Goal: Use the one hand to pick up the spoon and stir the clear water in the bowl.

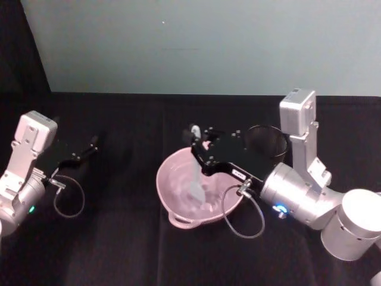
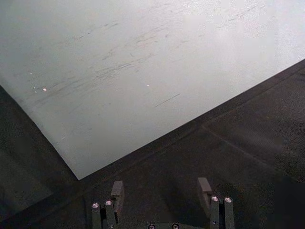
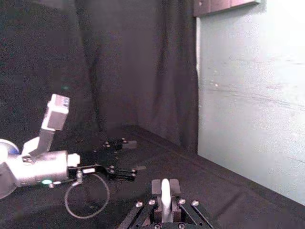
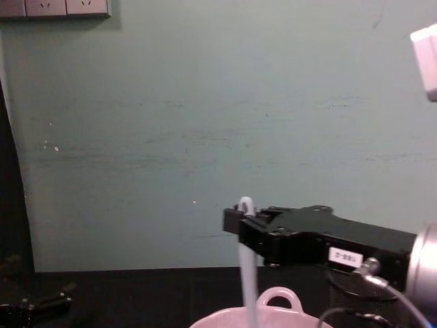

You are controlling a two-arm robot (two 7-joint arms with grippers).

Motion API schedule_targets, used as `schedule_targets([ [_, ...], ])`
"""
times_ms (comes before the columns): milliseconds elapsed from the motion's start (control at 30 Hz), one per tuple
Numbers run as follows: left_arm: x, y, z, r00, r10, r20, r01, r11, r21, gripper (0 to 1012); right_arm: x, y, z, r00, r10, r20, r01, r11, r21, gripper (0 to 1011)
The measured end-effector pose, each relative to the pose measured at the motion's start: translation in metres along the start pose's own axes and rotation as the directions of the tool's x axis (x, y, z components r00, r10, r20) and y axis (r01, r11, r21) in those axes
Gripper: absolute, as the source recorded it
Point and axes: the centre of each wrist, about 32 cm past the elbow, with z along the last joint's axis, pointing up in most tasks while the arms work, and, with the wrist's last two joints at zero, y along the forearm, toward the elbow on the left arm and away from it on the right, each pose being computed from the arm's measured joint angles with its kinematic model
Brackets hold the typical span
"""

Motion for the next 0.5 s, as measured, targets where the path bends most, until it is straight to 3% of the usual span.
schedule_targets([
  [300, 0.0000, 0.0000, 0.0000, 1.0000, 0.000, 0.000, 0.000, 1.0000, 0.000, 1011, -0.004, 0.008, 0.003, 1.000, 0.016, -0.002, -0.015, 1.000, 0.016, 108],
  [500, 0.0000, 0.0000, 0.0000, 1.0000, 0.000, 0.000, 0.000, 1.0000, 0.000, 1011, -0.001, 0.007, 0.013, 1.000, -0.002, 0.015, 0.001, 0.999, 0.043, 108],
])
